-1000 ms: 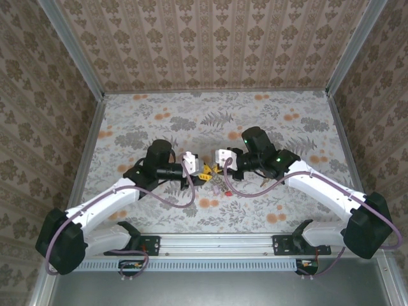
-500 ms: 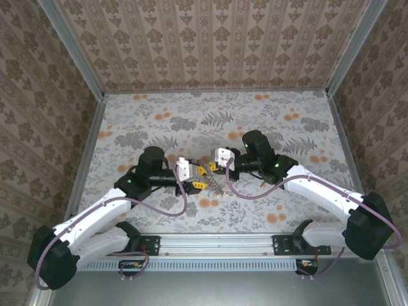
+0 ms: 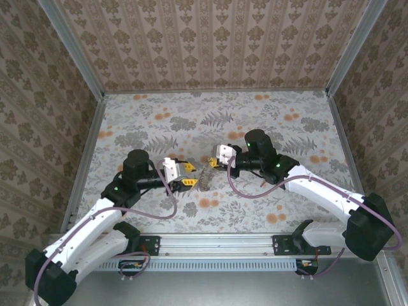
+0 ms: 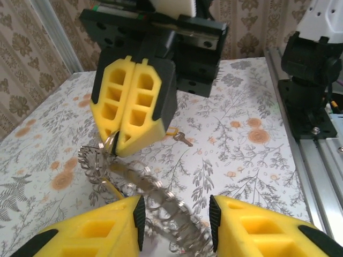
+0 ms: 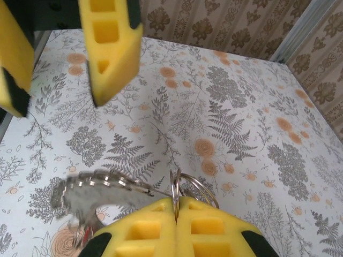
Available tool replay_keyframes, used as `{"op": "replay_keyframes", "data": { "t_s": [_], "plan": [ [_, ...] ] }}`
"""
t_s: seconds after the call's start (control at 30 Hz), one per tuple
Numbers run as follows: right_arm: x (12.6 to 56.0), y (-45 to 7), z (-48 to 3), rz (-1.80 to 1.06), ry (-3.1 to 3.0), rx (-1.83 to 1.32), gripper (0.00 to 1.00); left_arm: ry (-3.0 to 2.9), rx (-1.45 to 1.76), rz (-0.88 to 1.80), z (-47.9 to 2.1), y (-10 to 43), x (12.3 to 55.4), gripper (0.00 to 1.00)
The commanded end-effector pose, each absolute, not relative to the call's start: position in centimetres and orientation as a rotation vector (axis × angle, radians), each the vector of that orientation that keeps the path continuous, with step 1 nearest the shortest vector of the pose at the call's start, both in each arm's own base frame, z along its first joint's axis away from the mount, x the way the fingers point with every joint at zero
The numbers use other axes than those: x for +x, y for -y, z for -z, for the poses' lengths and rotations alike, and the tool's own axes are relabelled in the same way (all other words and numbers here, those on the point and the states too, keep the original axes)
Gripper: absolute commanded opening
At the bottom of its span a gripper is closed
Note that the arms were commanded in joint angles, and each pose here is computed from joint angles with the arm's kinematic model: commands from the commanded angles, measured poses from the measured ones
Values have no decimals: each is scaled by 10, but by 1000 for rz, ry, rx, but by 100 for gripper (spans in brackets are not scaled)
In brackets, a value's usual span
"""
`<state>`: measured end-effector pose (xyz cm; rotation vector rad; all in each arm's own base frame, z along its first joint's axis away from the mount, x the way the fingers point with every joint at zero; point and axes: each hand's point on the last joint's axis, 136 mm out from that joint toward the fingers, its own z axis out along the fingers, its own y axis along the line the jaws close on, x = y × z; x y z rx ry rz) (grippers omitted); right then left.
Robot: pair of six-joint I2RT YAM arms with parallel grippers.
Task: Put the keys on the keyring
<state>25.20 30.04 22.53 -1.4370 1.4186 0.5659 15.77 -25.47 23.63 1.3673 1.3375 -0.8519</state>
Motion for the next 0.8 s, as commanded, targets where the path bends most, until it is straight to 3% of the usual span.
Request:
{"op": "replay_keyframes", "data": {
  "t_s": [0.0, 0.23, 0.4, 0.77],
  "plan": [
    [248, -304, -249, -556, -1328, -1454, 0, -1340, 1324, 801, -250, 260, 179, 37],
    [244, -305, -248, -563, -1322, -1493, 0, -1393, 1301, 772, -253, 272, 206, 31],
    [243, -306, -249, -565, -1319, -1495, 0, -1331, 1381, 862, -254, 283, 194, 24],
    [239, -307, -249, -592, -1315, -1500, 0, -1290, 1465, 848, -242, 292, 183, 29]
  ]
}}
